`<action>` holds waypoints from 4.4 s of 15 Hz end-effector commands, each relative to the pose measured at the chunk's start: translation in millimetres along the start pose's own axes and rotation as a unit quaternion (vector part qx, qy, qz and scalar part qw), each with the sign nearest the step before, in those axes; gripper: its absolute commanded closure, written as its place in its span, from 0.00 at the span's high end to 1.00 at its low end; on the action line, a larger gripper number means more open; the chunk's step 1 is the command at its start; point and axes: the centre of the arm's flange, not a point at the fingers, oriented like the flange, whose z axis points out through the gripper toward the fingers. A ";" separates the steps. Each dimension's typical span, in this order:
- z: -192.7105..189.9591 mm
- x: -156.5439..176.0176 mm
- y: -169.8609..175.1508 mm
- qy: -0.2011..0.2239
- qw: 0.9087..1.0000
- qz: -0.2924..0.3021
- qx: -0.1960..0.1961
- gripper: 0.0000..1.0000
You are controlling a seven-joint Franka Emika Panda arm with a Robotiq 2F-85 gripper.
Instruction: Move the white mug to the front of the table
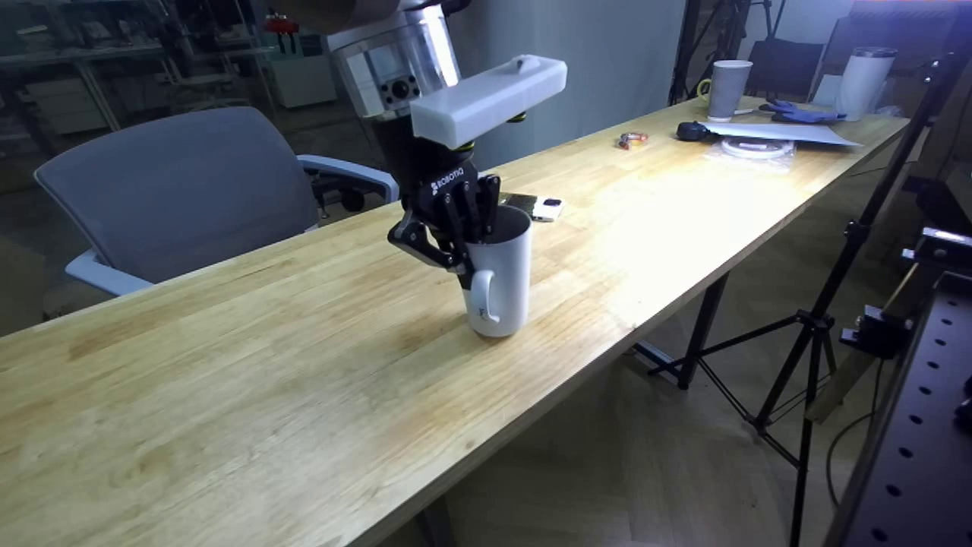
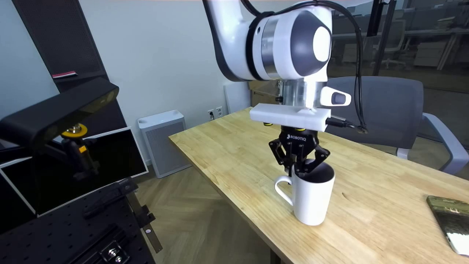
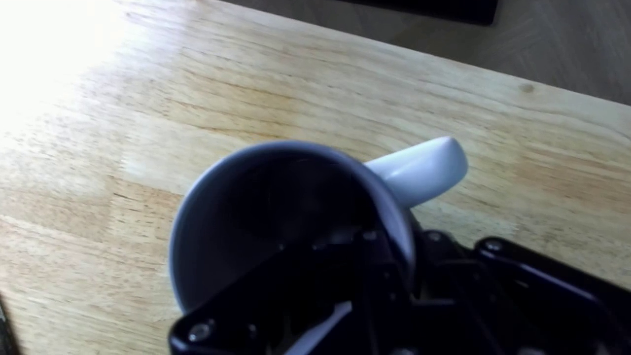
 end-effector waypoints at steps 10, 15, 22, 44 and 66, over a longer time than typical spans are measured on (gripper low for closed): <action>-5.3 -8.1 5.5 0.029 0.999 0.043 0.008 0.03; -1.6 -9.3 6.9 0.027 0.998 0.051 0.011 0.03; -0.1 -7.4 8.5 0.024 0.998 0.052 0.003 0.36; -125.5 86.7 58.1 0.094 0.990 0.087 -0.056 1.00; -142.1 94.3 79.9 0.108 0.989 0.085 -0.055 1.00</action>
